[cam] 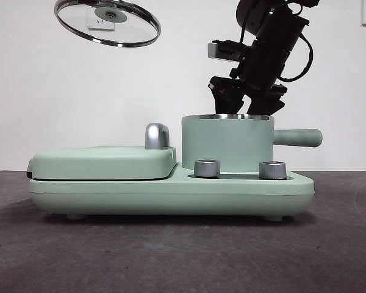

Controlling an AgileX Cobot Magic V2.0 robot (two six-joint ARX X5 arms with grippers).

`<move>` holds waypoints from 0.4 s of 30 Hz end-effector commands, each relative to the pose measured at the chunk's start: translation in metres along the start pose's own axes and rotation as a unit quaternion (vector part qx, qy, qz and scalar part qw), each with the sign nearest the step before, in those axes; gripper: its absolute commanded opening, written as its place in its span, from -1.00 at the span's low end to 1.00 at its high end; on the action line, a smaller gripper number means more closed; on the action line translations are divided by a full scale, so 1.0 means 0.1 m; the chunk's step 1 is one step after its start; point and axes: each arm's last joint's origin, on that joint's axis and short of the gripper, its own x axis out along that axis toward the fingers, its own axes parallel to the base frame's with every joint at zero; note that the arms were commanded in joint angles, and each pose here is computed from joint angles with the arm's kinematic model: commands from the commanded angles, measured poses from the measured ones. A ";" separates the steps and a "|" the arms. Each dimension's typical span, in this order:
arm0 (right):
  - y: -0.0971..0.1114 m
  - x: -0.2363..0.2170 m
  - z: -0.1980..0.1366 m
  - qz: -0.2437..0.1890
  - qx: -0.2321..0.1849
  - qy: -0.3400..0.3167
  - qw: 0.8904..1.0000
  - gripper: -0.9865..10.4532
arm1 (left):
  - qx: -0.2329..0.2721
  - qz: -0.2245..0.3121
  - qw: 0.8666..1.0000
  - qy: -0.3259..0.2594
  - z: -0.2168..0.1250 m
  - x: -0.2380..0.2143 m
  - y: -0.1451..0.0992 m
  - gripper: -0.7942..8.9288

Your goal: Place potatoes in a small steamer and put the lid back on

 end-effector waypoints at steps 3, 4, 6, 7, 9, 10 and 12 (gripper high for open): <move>0.10 -0.74 0.21 0.022 -0.005 -0.087 0.996 -0.24 | 0.015 -0.006 0.999 -0.031 0.12 -0.07 -0.02 -0.82; 0.13 -0.94 0.22 0.019 -0.008 -0.106 0.994 -0.30 | 0.024 -0.008 0.999 -0.031 0.12 -0.06 -0.04 -0.82; 0.17 -1.26 0.20 0.014 -0.012 -0.134 0.991 -0.35 | 0.043 -0.016 0.998 -0.032 0.13 -0.05 -0.09 -0.82; 0.19 -1.39 0.18 0.013 -0.014 -0.144 0.989 -0.35 | 0.049 -0.021 0.998 -0.034 0.13 -0.04 -0.12 -0.82; 0.23 -1.60 0.09 0.010 -0.017 -0.163 0.987 -0.35 | 0.057 -0.031 0.997 -0.039 0.15 -0.03 -0.18 -0.82; 0.25 -1.67 0.03 0.008 -0.018 -0.168 0.986 -0.36 | 0.059 -0.035 0.997 -0.043 0.16 -0.02 -0.21 -0.82; 0.29 -1.79 -0.13 0.006 -0.018 -0.173 0.985 -0.37 | 0.064 -0.042 0.996 -0.050 0.18 0.00 -0.25 -0.82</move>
